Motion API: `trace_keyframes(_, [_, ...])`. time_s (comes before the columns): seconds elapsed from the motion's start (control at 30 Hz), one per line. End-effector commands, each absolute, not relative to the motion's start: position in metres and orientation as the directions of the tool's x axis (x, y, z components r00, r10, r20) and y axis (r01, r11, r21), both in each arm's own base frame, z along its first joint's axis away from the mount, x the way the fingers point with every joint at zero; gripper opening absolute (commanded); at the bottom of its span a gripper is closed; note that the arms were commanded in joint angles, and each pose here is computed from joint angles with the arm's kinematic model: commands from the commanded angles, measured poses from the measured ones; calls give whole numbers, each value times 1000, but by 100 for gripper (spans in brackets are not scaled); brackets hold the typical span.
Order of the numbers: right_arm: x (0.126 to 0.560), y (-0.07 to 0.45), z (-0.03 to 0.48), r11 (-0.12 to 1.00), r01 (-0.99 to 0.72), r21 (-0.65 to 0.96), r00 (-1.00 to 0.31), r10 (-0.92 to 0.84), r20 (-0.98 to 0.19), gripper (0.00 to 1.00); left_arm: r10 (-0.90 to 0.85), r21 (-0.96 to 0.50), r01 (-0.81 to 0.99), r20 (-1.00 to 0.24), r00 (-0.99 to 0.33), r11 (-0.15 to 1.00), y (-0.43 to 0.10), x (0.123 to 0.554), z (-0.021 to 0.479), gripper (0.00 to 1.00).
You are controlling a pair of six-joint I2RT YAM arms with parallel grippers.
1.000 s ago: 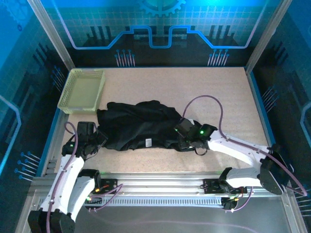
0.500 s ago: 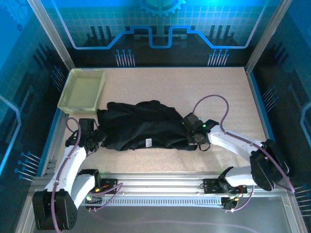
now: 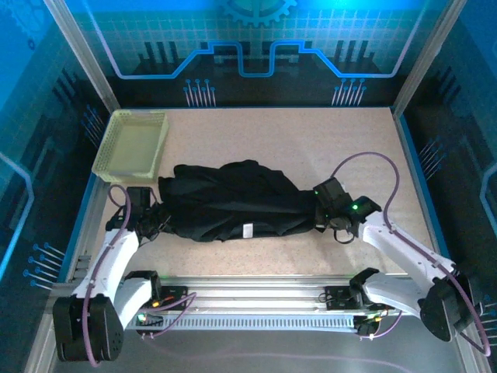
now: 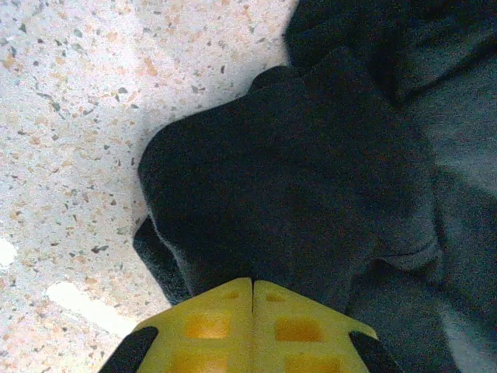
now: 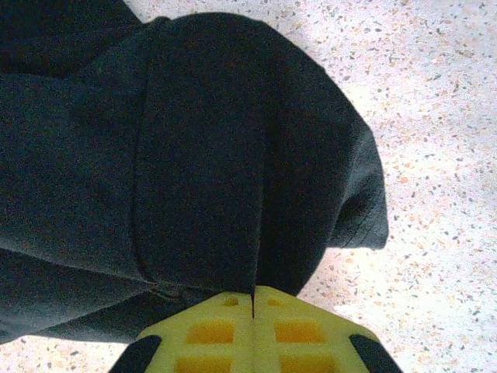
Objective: Fold the inside-out t-shirt
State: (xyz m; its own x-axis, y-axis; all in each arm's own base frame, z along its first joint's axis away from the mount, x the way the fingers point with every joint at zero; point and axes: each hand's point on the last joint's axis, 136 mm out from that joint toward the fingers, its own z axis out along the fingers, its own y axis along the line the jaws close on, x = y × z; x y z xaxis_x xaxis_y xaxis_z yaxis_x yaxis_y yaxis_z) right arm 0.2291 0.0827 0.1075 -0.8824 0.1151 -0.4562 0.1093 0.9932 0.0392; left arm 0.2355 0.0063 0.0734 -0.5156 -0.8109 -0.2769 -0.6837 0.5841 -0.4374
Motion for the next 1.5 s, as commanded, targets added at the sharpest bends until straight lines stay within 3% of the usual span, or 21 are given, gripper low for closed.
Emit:
trace_keyframes(0.0, [232,71,136,993,111,25,-852,108,-513,0,-794,-516,-604,-370,-483,607,9,252,129,0])
trace_keyframes(0.33, [233,65,241,992,49,113,-715,114,-690,0,-711,-552,-451,-587,-388,702,22,276,267,0])
trace_keyframes(0.67, [219,120,354,906,-279,320,-579,107,-808,0,-675,-623,-316,-733,-85,716,47,291,462,0])
trace_keyframes(0.83, [204,171,352,857,-440,266,-565,-35,-824,0,-670,-663,-148,-742,5,734,37,307,561,0])
trace_keyframes(1.07, [167,266,324,739,-645,195,-525,-243,-816,0,-708,-703,181,-704,-47,687,-3,370,637,0])
trace_keyframes(1.3, [147,337,309,623,-729,283,-532,-257,-807,0,-733,-691,360,-680,-29,627,-36,401,667,0])
trace_keyframes(1.47, [162,324,272,709,-627,324,-620,-201,-759,0,-630,-612,434,-767,-122,661,-125,432,638,0])
